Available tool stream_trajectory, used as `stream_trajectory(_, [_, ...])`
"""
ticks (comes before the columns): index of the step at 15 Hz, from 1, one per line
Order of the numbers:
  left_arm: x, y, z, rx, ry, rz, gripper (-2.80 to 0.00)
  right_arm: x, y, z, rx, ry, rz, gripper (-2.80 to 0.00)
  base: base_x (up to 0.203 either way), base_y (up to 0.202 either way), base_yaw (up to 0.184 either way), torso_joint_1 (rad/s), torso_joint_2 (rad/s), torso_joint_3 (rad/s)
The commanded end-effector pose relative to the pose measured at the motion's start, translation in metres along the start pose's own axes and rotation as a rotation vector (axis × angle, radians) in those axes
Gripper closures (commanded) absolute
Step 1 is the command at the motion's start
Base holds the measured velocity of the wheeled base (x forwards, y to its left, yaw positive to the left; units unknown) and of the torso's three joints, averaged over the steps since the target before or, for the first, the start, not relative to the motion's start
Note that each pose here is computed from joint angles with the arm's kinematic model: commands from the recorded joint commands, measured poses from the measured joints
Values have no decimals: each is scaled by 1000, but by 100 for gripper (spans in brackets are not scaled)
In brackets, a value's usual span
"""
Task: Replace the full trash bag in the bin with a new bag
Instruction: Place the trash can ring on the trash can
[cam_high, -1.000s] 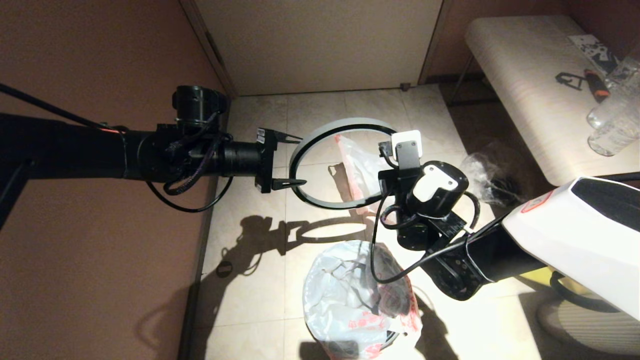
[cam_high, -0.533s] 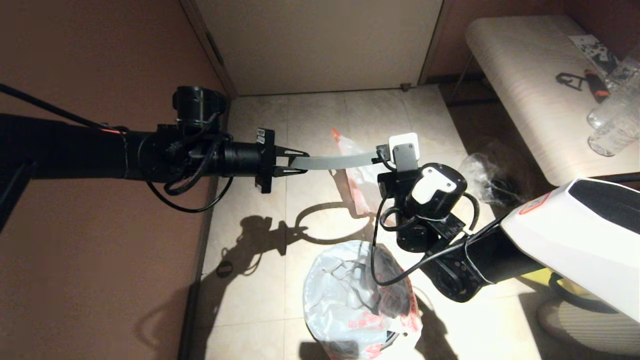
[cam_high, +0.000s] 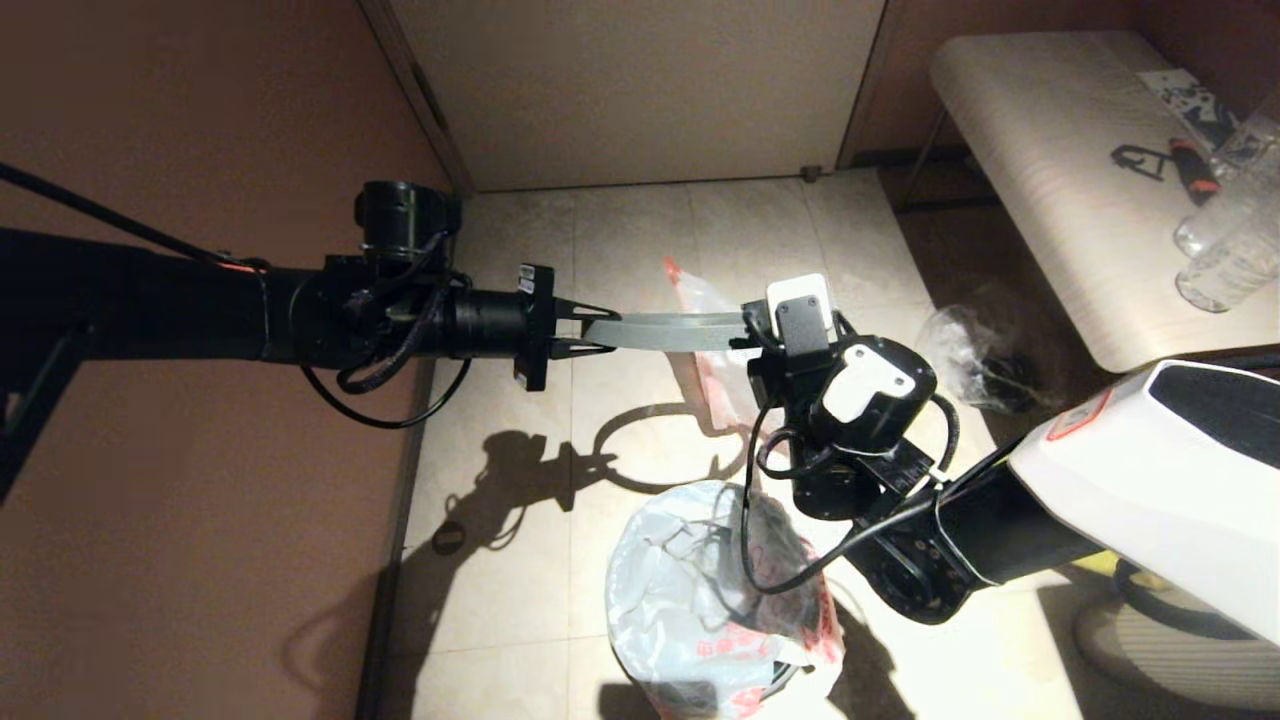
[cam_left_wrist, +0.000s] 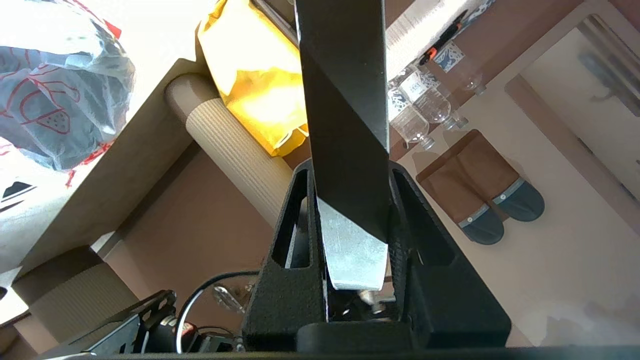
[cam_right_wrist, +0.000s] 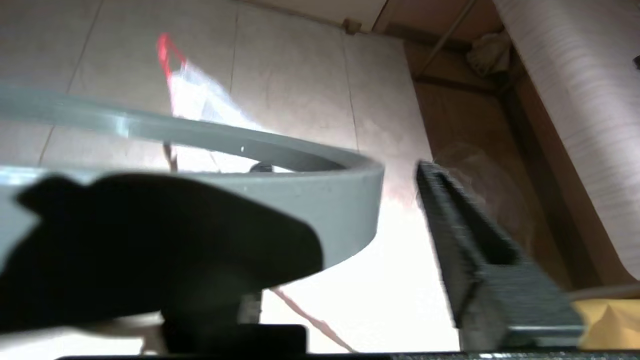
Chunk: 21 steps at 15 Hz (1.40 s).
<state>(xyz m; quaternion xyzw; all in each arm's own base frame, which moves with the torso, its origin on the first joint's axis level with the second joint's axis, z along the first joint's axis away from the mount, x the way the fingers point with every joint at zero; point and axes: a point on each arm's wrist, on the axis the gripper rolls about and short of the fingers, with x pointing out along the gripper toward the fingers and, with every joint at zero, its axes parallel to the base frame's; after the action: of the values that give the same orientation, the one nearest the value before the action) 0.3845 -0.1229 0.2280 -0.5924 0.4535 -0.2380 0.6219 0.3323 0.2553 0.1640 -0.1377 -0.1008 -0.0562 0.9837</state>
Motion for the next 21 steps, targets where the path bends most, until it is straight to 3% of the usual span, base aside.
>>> stream_trajectory(1, [0, 0, 0, -8, 3, -1, 0, -11, -6, 2, -10, 8, 18, -280, 0, 0, 0, 0, 0, 0])
stream_trajectory(4, [0, 0, 0, -5, 2, -3, 0, -37, -23, -4, -13, 44, 109, -280, 0, 0, 0, 0, 0, 0])
stream_trajectory(8, [-1, 1, 0, 8, 38, -27, 0, -49, -45, 20, 161, 118, 213, -280, 0, 0, 0, 0, 0, 0])
stream_trajectory(10, [-1, 0, 0, 9, 41, -28, 0, -47, -50, 30, 253, 150, 224, -280, 0, 0, 0, 0, 0, 0])
stream_trajectory(14, [1, 0, -4, 28, 57, -27, 0, -42, -60, 51, 514, 338, 233, -280, 0, 0, 0, 0, 0, 0])
stream_trajectory(18, [4, 5, -23, 150, 100, -13, 0, -36, -87, 77, 792, 590, 308, -280, 0, 0, 0, 0, 0, 0])
stream_trajectory(19, [5, 6, -23, 152, 99, -15, 0, -36, -93, 80, 838, 641, 339, -280, 0, 0, 0, 0, 0, 0])
stream_trajectory(21, [2, 4, -22, 151, 92, -22, 0, -37, -97, 78, 844, 698, 350, -280, 0, 0, 0, 0, 0, 0])
